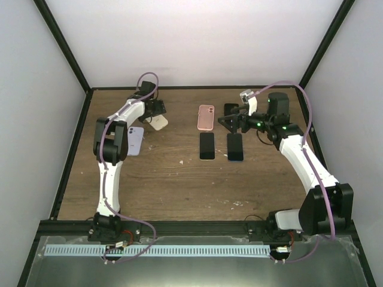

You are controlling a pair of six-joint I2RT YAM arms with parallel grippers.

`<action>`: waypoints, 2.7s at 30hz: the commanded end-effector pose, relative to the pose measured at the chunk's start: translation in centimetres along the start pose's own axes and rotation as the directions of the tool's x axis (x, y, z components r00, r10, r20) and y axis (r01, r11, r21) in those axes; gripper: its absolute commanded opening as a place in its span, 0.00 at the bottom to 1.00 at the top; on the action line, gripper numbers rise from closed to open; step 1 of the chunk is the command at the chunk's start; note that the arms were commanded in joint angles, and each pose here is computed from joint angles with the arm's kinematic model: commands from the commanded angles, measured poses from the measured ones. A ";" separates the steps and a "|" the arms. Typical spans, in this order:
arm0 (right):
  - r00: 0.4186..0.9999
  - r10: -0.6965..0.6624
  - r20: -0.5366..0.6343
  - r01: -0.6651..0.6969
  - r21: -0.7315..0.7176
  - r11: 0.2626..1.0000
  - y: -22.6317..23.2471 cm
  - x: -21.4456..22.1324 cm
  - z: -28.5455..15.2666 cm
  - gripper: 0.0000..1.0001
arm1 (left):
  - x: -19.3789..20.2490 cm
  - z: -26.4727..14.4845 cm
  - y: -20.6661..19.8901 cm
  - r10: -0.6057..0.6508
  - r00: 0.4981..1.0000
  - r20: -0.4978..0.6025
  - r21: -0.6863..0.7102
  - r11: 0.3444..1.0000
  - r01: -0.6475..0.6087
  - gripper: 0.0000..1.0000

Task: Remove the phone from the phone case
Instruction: Pick up the phone at the center of the board.

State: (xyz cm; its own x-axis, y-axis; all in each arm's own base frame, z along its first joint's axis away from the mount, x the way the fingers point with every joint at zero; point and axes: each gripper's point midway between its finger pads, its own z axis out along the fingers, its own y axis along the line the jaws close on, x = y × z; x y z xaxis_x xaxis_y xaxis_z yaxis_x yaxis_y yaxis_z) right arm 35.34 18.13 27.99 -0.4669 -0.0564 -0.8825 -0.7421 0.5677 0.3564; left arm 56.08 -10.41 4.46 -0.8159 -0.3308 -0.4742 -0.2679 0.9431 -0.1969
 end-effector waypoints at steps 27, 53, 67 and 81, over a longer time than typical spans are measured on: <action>1.000 -0.017 0.022 0.018 -0.005 1.000 0.0 -0.8 -0.3 1.00 | 0.4 2.4 -1.6 -0.042 0.999 0.004 0.047 0.998 0.042 0.92; 1.000 -0.025 0.004 0.025 -0.016 1.000 0.0 -1.8 -0.1 1.00 | 10.6 1.2 -2.7 0.432 0.851 -0.298 0.062 0.898 -0.435 0.86; 1.000 -0.020 0.001 0.020 -0.045 0.999 0.2 -2.1 0.2 1.00 | 16.3 -3.7 -0.7 0.676 0.663 -0.320 0.272 0.736 -0.620 0.71; 1.000 0.002 0.009 -0.001 -0.070 0.998 -0.2 -3.0 0.9 1.00 | 15.3 -5.9 0.6 0.436 0.869 -0.233 0.112 0.900 -0.421 1.00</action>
State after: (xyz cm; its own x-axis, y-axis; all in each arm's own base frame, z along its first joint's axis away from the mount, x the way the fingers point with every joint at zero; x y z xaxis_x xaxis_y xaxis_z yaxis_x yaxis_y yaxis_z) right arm 36.80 18.96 28.28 -0.4967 -0.0630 -0.8656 -0.7547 0.5240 0.3949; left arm 42.19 -14.85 2.76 -0.9191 0.2072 -0.3351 0.2356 0.9708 -0.0460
